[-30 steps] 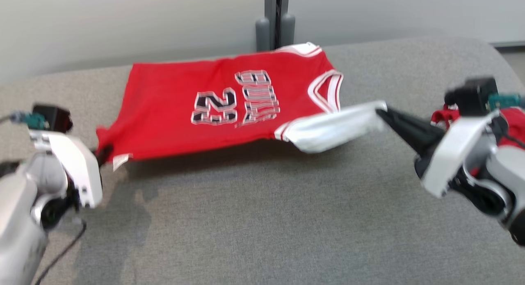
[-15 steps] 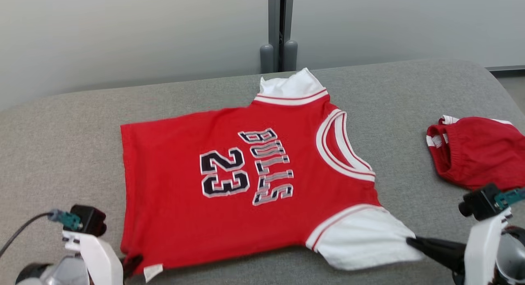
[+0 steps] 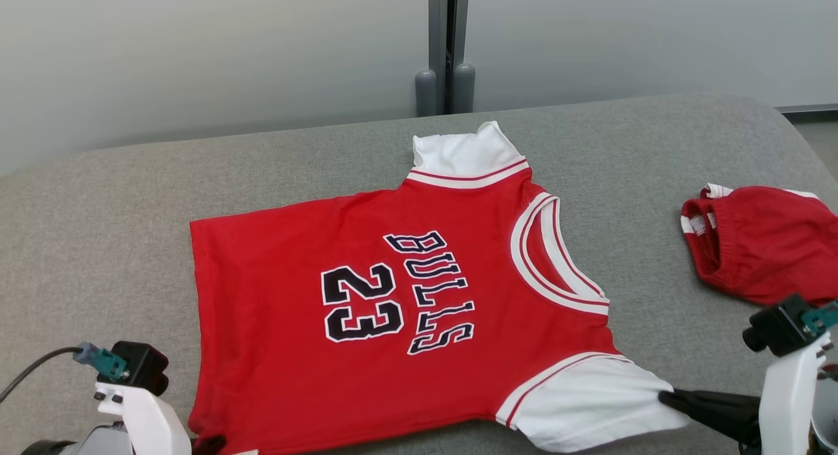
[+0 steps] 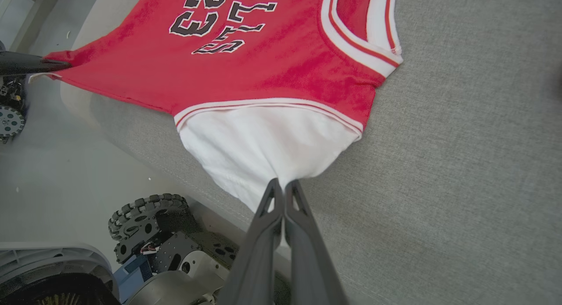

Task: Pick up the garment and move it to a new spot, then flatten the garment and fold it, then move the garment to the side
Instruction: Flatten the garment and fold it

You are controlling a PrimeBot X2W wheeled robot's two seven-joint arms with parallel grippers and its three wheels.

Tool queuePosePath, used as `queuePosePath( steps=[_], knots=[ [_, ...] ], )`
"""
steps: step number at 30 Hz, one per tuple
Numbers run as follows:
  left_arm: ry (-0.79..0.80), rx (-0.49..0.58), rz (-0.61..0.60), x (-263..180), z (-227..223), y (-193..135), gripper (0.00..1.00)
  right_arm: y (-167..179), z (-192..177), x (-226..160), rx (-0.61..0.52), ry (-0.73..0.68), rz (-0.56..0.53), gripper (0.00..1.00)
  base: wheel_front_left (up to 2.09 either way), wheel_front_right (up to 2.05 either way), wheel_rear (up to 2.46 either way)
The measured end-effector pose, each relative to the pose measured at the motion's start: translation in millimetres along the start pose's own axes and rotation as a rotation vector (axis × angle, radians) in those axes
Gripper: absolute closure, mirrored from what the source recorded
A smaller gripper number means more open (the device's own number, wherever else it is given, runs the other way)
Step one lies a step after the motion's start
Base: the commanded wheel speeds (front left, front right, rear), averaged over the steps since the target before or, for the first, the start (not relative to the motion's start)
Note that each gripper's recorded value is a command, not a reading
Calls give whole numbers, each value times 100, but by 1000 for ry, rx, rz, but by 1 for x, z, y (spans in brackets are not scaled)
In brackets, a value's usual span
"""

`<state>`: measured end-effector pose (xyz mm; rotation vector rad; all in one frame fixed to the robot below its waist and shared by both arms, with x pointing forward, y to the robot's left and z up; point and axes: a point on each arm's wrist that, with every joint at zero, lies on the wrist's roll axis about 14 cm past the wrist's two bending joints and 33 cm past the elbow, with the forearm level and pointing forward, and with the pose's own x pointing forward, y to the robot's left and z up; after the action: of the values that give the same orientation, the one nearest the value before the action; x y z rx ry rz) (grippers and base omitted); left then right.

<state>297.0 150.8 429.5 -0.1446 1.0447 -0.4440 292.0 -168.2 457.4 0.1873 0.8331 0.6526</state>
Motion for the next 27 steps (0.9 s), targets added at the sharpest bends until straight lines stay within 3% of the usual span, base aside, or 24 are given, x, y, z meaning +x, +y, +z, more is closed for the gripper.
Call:
queuePosePath(
  steps=[13,19,27],
  knots=[
    [247,-61,-27,23,33,20,100,-9,68,42,51,17,44,100,0,0,0],
    [300,-101,-22,43,56,30,100,-37,76,70,112,111,1,100,0,0,0],
    [305,-119,-11,57,71,38,100,-48,101,90,131,76,-26,100,0,0,0]
  ],
)
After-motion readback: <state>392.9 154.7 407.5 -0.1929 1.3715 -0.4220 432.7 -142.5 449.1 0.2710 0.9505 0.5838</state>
